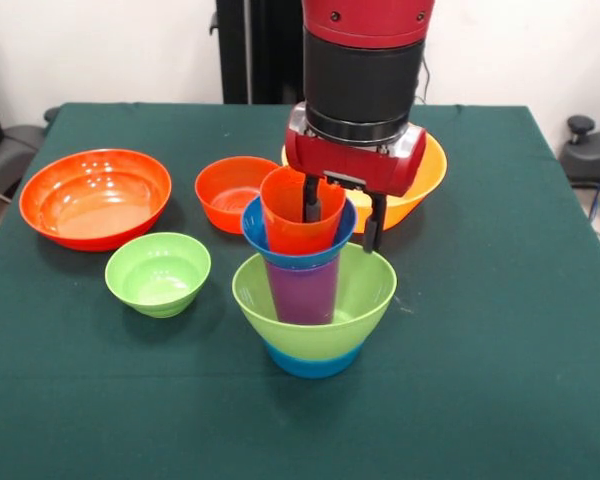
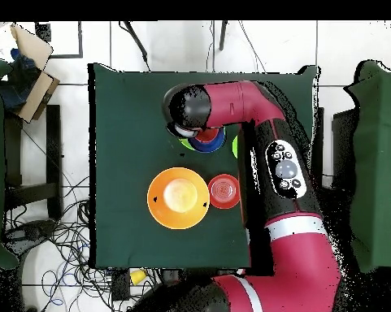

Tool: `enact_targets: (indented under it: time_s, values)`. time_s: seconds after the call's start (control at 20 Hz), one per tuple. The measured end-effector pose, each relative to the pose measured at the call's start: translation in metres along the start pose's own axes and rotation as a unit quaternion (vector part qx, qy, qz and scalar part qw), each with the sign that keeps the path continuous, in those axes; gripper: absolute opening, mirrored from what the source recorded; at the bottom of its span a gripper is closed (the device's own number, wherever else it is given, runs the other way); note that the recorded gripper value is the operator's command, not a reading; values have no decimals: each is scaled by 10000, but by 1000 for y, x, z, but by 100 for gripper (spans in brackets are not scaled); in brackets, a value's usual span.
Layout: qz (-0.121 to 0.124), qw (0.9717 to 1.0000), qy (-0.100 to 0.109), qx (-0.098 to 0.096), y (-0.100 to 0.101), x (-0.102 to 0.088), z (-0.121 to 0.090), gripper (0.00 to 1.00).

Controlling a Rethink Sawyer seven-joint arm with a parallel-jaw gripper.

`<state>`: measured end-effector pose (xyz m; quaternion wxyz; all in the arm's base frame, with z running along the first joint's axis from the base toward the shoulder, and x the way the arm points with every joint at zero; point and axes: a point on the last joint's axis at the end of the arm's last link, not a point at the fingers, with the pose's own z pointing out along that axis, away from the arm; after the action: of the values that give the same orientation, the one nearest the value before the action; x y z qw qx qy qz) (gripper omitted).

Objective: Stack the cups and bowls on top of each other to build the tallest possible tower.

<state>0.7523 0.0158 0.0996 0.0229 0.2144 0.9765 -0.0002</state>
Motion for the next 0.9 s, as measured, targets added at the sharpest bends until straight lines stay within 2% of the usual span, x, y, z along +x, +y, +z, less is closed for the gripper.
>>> enact_targets:
  time_s: [0.35,0.6,0.9]
  values:
    - [38,10000,-11,-41,2,-1,-9,100]
    - [58,10000,-9,-21,2,-3,-26,100]
    - [73,9999,-86,28,1,-7,-59,100]
